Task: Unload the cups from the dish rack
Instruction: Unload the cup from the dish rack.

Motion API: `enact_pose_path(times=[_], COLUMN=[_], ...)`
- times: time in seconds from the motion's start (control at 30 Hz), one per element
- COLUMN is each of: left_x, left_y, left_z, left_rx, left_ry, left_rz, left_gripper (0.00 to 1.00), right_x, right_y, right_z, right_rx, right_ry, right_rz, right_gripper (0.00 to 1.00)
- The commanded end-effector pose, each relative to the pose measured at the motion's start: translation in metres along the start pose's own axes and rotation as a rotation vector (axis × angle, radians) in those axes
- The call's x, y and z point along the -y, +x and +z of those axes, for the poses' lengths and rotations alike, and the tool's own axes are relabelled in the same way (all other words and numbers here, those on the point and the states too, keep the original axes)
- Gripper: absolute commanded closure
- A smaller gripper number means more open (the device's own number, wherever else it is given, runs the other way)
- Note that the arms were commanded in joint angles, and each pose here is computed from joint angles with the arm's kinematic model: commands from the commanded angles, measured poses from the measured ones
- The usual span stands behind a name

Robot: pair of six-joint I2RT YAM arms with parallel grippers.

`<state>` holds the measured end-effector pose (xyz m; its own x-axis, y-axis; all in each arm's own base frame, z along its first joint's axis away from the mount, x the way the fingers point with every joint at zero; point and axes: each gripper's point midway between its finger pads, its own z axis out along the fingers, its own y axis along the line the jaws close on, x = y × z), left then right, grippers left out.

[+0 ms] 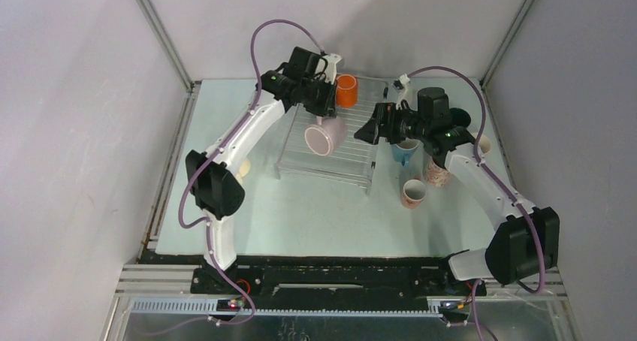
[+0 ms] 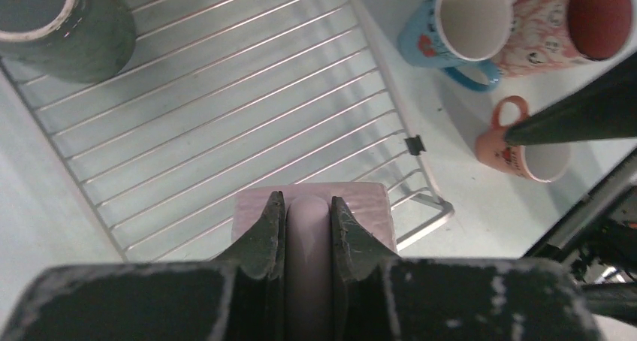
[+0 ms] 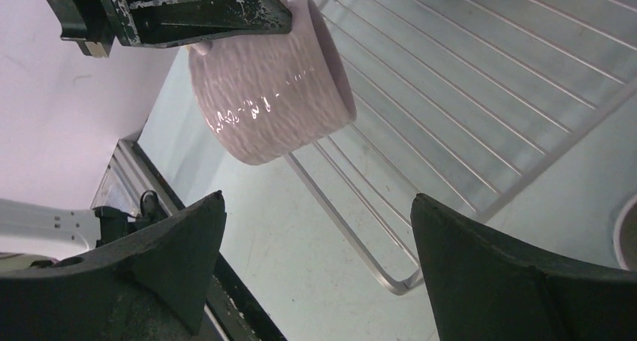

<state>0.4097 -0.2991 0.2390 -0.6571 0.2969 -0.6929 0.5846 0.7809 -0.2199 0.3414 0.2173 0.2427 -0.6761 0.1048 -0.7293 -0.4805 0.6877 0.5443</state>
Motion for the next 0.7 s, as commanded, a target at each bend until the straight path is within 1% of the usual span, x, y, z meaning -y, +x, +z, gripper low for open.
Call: enact_pose_path(times=[0.0,0.13,0.37,0.53,0.67], left_x=[0.044,0.062,0.091,0.105,0.115], left_y=[-0.038,-0.042,-0.042,-0.046,-0.048], left_z=[-0.047,-0.062,-0.078,-0.088,-0.094], left_rx=[0.164,0.192,0.204,0.229,0.244], left_ry=[0.201,0.296,0.466,0.548,0.605], left_rz=[0.098,0.129,0.165,0.177,0.187], left_gripper=[1.00,1.00,1.00,1.00,1.00], right_x=[-0.013,-0.015,-0.034,-0.053,-0.068], right_y=[-0.019,-0.023,-0.027,-0.019,-0.009], right_z=[-0.001,-0.004,-0.006,-0.007,-0.006], right_rx=[0.075,0.083,0.084,0.036,-0.014], right_ry=[-0.149,-0.216,-0.347,-0.458,-0.517], right_rz=[-0.082,-0.093,-0.105,-0.078,-0.052], right_gripper=[0.00,0.00,0.00,0.01,0.03])
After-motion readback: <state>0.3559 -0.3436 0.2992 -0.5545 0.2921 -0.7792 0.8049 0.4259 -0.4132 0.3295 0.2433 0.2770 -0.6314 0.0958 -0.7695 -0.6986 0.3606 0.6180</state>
